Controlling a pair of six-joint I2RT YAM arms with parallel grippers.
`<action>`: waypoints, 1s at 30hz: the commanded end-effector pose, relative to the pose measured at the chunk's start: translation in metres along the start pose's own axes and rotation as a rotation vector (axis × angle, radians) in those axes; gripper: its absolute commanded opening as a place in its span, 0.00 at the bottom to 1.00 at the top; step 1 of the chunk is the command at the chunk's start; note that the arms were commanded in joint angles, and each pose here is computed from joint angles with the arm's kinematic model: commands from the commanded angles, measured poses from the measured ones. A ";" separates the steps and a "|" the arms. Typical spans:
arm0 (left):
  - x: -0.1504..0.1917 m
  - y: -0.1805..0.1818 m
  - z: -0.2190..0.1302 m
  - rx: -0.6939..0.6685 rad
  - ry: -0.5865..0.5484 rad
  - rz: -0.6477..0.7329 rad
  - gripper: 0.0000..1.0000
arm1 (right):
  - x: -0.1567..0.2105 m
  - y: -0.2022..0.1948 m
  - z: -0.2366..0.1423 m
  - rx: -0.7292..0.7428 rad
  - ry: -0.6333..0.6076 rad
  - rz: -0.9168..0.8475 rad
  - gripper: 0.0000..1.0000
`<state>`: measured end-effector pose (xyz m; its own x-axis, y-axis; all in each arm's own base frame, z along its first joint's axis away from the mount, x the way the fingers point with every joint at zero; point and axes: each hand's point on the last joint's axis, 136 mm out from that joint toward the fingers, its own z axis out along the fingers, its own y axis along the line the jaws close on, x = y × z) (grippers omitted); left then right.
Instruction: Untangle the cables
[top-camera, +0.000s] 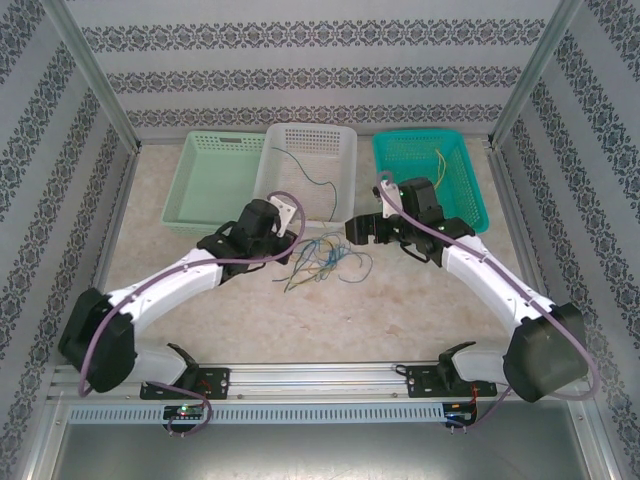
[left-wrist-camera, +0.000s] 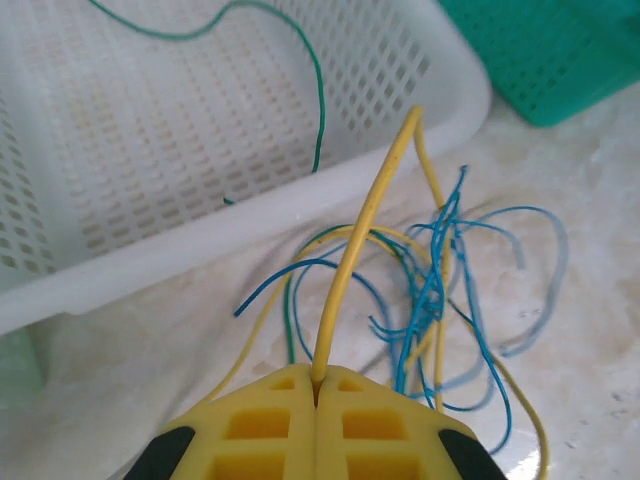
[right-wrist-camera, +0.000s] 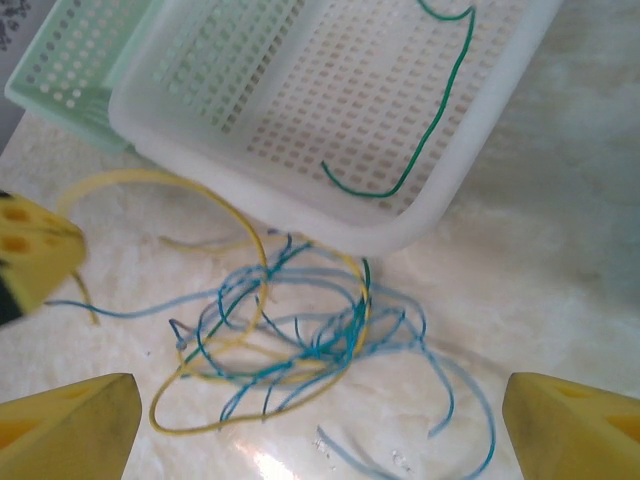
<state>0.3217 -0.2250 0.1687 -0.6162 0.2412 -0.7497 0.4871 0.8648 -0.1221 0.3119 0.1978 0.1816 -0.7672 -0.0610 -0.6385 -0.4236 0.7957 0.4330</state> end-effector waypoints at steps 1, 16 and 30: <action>-0.011 -0.002 -0.020 0.010 -0.006 0.007 0.00 | 0.007 0.012 0.003 -0.040 -0.021 -0.042 0.93; -0.037 -0.025 -0.062 0.130 -0.137 0.006 0.00 | 0.039 0.059 0.056 -0.142 0.051 -0.132 0.97; -0.041 -0.015 -0.069 0.073 -0.183 -0.008 0.01 | 0.078 0.054 0.106 -0.104 0.179 -0.150 0.51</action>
<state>0.2940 -0.2237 0.2318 -0.5410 0.1774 -0.8221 0.5509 0.8133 -0.1870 0.2728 0.2995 0.0839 -0.7770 -0.2941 -0.5566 -0.5738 0.6946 0.4339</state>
